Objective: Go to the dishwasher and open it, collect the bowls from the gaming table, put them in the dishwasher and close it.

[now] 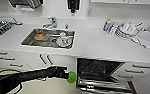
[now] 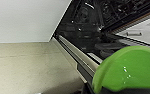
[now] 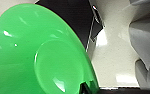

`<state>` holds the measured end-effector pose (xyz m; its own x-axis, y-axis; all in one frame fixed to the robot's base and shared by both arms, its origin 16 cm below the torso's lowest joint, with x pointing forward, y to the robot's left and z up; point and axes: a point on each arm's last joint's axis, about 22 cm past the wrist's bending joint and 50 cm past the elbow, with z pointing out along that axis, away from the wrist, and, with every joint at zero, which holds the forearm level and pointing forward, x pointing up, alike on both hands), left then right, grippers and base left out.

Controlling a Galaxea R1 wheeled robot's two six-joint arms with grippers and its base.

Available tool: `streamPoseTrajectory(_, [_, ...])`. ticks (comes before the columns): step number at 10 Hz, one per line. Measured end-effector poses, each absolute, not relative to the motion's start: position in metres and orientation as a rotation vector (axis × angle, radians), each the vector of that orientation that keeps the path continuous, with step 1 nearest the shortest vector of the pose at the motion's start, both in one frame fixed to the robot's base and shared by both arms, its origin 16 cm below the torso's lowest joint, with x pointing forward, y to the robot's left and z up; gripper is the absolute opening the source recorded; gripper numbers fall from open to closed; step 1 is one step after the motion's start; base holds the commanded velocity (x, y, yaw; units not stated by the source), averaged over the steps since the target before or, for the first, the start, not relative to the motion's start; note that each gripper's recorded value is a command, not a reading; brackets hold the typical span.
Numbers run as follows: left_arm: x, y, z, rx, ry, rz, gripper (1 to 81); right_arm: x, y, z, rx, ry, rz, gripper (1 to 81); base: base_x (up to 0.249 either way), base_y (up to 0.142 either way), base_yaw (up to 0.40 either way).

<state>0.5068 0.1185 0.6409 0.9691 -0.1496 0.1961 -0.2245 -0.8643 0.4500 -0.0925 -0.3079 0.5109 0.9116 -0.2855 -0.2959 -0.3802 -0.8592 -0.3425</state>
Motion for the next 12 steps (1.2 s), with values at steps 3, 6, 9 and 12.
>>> streamPoseTrajectory(3, [0.541,0.057,0.646,2.591,-0.293,0.269,1.0,-0.082,-0.302,0.507,-2.668,0.483,0.31,1.0,0.0,0.0,0.0])
streamPoseTrajectory(6, [0.559,0.005,0.666,2.542,-0.342,0.307,1.0,-0.077,-0.298,0.505,-2.663,0.482,0.304,1.0,0.0,0.0,0.0])
streamPoseTrajectory(9, [0.562,-0.063,0.697,2.463,-0.422,0.335,1.0,-0.077,-0.297,0.503,-2.664,0.482,0.302,1.0,0.0,0.0,0.0])
streamPoseTrajectory(12, [0.556,-0.121,0.725,2.394,-0.49,0.349,1.0,-0.074,-0.289,0.5,-2.657,0.482,0.297,1.0,0.0,0.0,0.0])
